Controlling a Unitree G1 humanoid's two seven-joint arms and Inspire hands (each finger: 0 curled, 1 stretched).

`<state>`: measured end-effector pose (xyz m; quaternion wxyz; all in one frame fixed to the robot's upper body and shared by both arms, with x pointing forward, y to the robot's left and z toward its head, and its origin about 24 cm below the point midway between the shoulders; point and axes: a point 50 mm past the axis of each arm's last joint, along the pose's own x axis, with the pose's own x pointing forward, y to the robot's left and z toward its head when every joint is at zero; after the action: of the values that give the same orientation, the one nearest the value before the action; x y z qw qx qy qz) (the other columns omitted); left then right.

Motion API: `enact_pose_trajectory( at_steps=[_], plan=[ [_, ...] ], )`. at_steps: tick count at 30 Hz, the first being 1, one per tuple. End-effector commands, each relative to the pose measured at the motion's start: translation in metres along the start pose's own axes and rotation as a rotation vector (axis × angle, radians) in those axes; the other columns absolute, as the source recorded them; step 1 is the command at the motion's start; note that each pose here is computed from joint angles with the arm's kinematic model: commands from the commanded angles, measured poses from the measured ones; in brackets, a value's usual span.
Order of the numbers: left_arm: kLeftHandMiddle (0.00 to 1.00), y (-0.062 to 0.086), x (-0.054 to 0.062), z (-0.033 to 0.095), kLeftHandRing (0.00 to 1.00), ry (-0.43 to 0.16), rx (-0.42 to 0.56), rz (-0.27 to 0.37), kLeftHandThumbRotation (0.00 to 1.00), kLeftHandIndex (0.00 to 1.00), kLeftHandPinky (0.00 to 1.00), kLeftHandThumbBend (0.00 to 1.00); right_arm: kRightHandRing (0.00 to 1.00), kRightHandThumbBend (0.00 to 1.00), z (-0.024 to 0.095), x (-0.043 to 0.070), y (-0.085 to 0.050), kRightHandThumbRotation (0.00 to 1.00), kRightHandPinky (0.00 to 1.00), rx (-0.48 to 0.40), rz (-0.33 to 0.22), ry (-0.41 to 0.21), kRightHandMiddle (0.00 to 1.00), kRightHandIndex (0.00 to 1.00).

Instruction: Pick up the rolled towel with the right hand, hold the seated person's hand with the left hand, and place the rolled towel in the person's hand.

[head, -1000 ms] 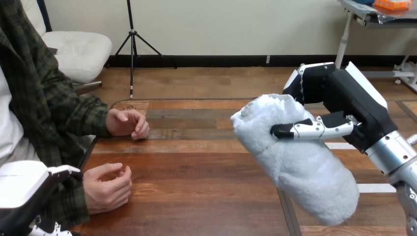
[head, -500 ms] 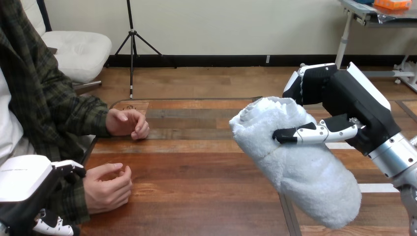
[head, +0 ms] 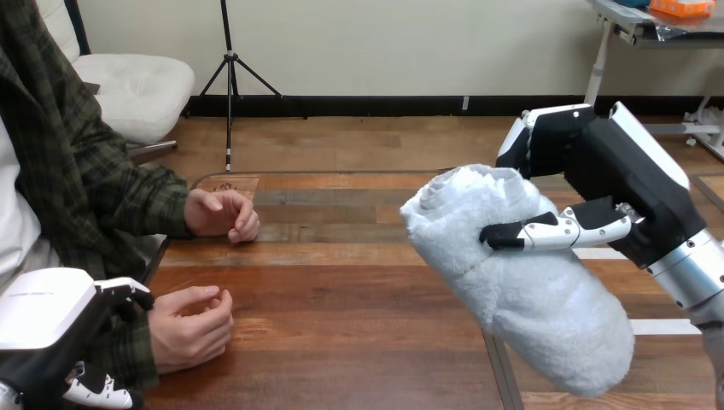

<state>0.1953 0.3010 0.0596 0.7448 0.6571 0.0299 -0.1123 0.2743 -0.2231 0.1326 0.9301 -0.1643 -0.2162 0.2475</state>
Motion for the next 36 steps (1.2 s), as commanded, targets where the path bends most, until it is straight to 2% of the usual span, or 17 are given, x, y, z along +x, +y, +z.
enact_pose_trajectory(
  at_steps=[1, 12, 20, 30, 36],
  plan=[
    [0.66, 0.016, 0.012, 0.006, 0.60, -0.036, 0.004, 0.087, 0.01, 0.69, 0.54, 0.99, 0.21, 0.81, 0.024, 0.006, -0.012, 0.00, 0.15, -0.056, -0.041, -0.117, 0.31, 0.40],
    [0.65, 0.017, 0.013, 0.009, 0.59, -0.042, 0.007, 0.110, 0.00, 0.70, 0.54, 1.00, 0.21, 0.79, 0.028, 0.005, -0.013, 0.00, 0.15, -0.086, -0.036, -0.123, 0.30, 0.39],
    [0.72, 0.017, 0.013, 0.007, 0.67, -0.042, 0.034, 0.143, 0.08, 0.76, 0.60, 1.00, 0.22, 0.79, 0.030, 0.005, -0.013, 0.00, 0.15, -0.082, -0.035, -0.124, 0.30, 0.38],
    [0.82, 0.018, 0.013, -0.001, 0.80, 0.026, 0.122, 0.159, 0.22, 0.85, 0.73, 1.00, 0.22, 0.79, 0.032, 0.005, -0.013, 0.00, 0.15, -0.084, -0.028, -0.128, 0.31, 0.38],
    [0.85, 0.020, 0.014, -0.006, 0.84, 0.066, 0.144, 0.143, 0.27, 0.88, 0.80, 1.00, 0.22, 0.79, 0.032, 0.005, -0.013, 0.00, 0.15, -0.074, -0.025, -0.131, 0.31, 0.37]
  ],
)
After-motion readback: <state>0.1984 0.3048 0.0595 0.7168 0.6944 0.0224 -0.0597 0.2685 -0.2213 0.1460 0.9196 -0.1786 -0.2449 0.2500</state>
